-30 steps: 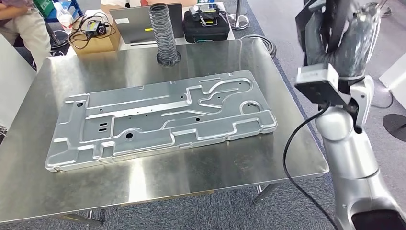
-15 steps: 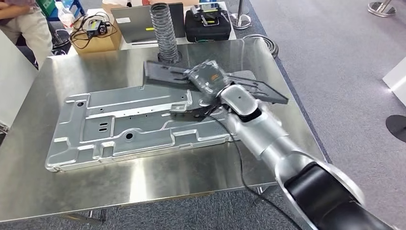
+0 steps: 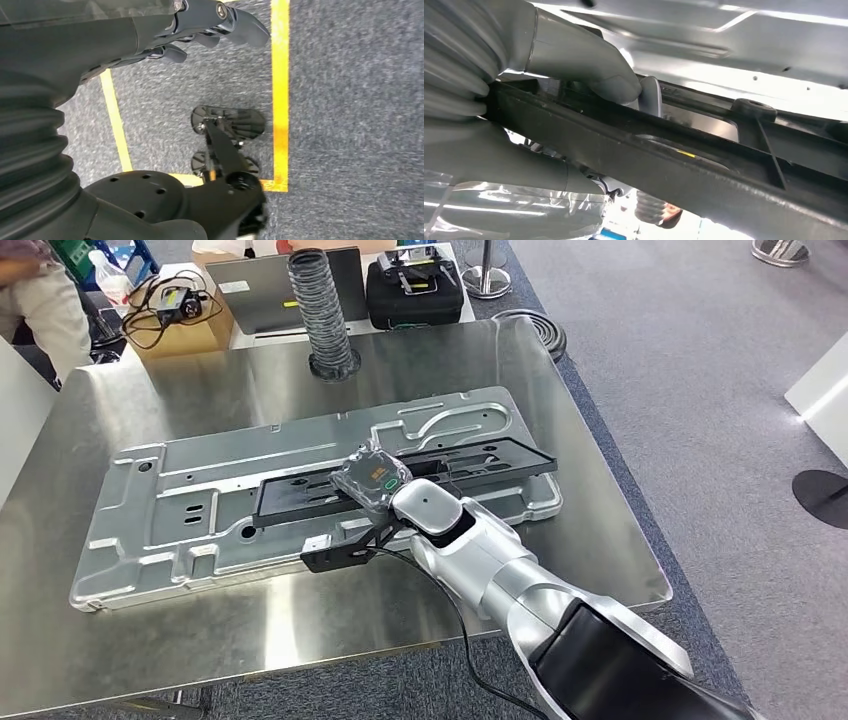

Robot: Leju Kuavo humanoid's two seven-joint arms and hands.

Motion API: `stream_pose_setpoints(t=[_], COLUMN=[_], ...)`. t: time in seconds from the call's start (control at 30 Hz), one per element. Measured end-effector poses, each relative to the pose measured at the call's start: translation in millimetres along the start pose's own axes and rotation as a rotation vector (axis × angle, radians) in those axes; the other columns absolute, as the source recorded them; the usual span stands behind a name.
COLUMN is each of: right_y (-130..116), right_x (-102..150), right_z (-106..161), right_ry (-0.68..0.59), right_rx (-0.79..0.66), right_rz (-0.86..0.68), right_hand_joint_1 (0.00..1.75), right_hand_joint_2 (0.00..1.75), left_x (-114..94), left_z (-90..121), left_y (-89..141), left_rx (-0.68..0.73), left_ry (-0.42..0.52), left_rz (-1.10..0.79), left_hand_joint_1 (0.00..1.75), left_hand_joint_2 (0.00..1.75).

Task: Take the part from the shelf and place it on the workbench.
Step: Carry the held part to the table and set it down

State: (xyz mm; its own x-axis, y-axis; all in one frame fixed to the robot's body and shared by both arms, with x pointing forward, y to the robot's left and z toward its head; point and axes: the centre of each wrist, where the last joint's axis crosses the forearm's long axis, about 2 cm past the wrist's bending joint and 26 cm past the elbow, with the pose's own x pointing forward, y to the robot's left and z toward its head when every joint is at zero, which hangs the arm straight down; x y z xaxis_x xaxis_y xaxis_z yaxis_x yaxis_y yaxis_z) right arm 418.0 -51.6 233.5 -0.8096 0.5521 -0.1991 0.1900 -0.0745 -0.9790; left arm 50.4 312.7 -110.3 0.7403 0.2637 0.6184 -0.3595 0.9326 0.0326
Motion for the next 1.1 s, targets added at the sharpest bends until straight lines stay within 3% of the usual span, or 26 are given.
stream_pose_setpoints(t=[0.13, 0.27, 0.4, 0.63, 0.73, 0.83, 0.97, 1.03, 1.1], right_y=[10.7, 19.6, 27.0, 24.2, 19.7, 15.4, -14.4, -38.9, -63.3], right_x=[4.7, 7.7, 11.0, 8.3, 6.0, 3.5, -3.1, -15.2, -31.4], right_z=[3.9, 8.1, 11.6, 11.3, 10.4, 10.4, 13.4, 28.8, 57.9], right_ry=[0.002, -0.001, -0.002, 0.002, -0.011, -0.03, -0.1, -0.167, -0.216], right_rx=[0.01, 0.009, -0.007, -0.06, -0.142, -0.266, -0.61, -0.855, -1.082], right_rz=[-0.019, -0.032, -0.054, -0.108, -0.237, -0.552, -1.191, -1.349, -1.354], right_hand_joint_1=[0.0, 0.0, 0.0, 0.0, 0.0, 0.0, 0.0, 0.0, 0.0], right_hand_joint_2=[0.0, 0.0, 0.0, 0.0, 0.0, 0.0, 0.0, 0.0, 0.0], left_x=[-0.7, 1.2, 2.1, 4.2, 4.7, 4.4, 4.1, 2.6, -1.0], left_z=[0.5, -0.5, -1.0, -1.9, -2.1, -1.9, -1.8, -1.0, 1.0], left_y=[-1.0, -3.0, -4.2, -9.4, -10.9, -10.8, -10.0, -9.1, -7.2], left_rx=[-0.003, 0.003, 0.001, -0.011, -0.015, -0.013, -0.006, 0.0, 0.011], left_ry=[-0.011, -0.014, -0.018, -0.011, -0.002, 0.007, -0.002, -0.016, -0.025], left_rz=[-0.011, -0.021, -0.025, -0.032, -0.034, -0.031, -0.003, 0.02, 0.043], left_hand_joint_1=[0.0, 0.0, 0.0, 0.0, 0.0, 0.0, 0.0, 0.0, 0.0], left_hand_joint_2=[1.75, 1.75, 0.0, 0.0, 0.0, 0.0, 0.0, 0.0, 0.0])
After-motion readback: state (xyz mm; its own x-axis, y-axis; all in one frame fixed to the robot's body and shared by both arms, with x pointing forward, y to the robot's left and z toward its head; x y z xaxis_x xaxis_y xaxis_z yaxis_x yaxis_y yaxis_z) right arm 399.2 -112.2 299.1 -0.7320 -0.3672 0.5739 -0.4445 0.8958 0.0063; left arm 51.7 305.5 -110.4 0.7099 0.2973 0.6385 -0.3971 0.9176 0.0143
